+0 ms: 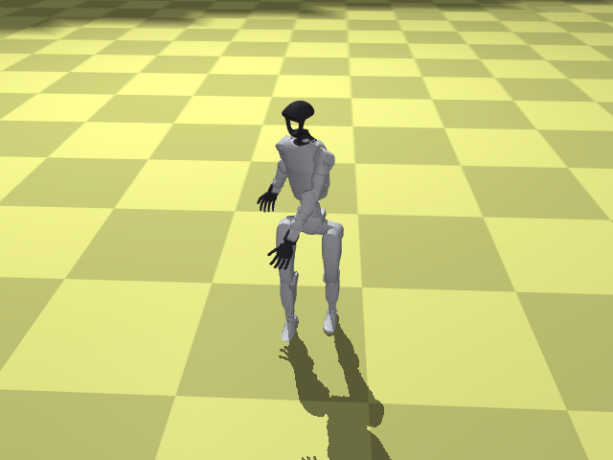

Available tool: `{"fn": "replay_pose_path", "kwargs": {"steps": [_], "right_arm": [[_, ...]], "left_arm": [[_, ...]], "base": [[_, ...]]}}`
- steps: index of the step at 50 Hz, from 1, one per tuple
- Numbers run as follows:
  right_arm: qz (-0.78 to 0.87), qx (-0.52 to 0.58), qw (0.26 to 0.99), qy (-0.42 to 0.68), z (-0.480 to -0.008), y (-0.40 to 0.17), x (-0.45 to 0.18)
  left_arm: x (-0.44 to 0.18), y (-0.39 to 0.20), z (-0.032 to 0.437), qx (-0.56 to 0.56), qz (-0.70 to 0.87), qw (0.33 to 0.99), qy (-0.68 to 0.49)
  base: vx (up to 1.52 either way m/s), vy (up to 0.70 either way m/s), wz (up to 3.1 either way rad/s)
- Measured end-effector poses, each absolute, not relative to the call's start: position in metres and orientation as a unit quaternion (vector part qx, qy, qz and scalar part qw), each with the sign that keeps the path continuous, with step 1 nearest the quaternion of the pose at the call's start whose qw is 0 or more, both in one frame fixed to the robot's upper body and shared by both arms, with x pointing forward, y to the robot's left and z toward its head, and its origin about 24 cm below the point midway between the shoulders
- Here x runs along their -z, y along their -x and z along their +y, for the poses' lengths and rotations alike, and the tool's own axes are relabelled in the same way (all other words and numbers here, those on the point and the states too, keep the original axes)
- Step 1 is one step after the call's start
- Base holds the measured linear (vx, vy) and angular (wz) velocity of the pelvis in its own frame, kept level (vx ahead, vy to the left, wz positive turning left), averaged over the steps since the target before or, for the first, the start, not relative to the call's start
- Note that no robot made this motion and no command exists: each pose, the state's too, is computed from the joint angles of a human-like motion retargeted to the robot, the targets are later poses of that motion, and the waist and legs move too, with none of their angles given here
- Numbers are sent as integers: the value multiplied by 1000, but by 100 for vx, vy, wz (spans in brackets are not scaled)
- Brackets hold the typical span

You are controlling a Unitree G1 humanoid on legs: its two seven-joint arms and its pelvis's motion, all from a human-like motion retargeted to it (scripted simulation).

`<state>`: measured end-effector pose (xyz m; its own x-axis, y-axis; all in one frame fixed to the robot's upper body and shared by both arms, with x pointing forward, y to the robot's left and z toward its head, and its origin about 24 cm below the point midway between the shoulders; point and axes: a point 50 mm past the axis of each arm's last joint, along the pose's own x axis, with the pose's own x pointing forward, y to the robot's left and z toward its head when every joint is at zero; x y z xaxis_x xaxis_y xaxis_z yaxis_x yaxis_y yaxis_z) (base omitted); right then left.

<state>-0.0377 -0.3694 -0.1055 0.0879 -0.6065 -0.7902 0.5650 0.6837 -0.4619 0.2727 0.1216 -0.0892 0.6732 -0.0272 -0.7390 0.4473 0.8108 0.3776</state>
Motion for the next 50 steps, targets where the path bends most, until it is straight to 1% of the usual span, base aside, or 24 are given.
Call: {"fn": "replay_pose_path", "kwargs": {"steps": [5, 11, 18, 22, 25, 31, 37, 42, 50], "right_arm": [[552, 390, 737, 21, -367, 28, 109], [557, 336, 759, 42, -355, 13, 115], [564, 286, 770, 83, -351, -3, 118], [551, 299, 775, 78, -351, -8, 117], [536, 318, 781, 50, -351, -10, 117], [512, 367, 776, -13, -352, 3, 116], [499, 408, 763, -44, -357, 0, 115], [508, 387, 769, -33, -350, -7, 119], [524, 331, 784, -8, -342, -13, 123]], "left_arm": [[86, -277, 121, 129, 378, 876, -272], [91, -270, 130, 123, 386, 874, -269], [86, -277, 136, 104, 378, 878, -273], [85, -278, 143, 84, 381, 877, -281], [87, -276, 148, 77, 391, 873, -282], [94, -268, 152, 99, 401, 869, -271], [93, -268, 156, 101, 399, 866, -285], [95, -265, 157, 111, 396, 856, -314], [100, -259, 149, 160, 383, 833, -365]], "base": [[34, 4, -53], [34, 8, -33], [33, 16, -13], [32, 21, 31], [33, 17, 50], [37, 9, 39], [38, 4, -22], [34, 7, -42], [32, 13, -23]]}}
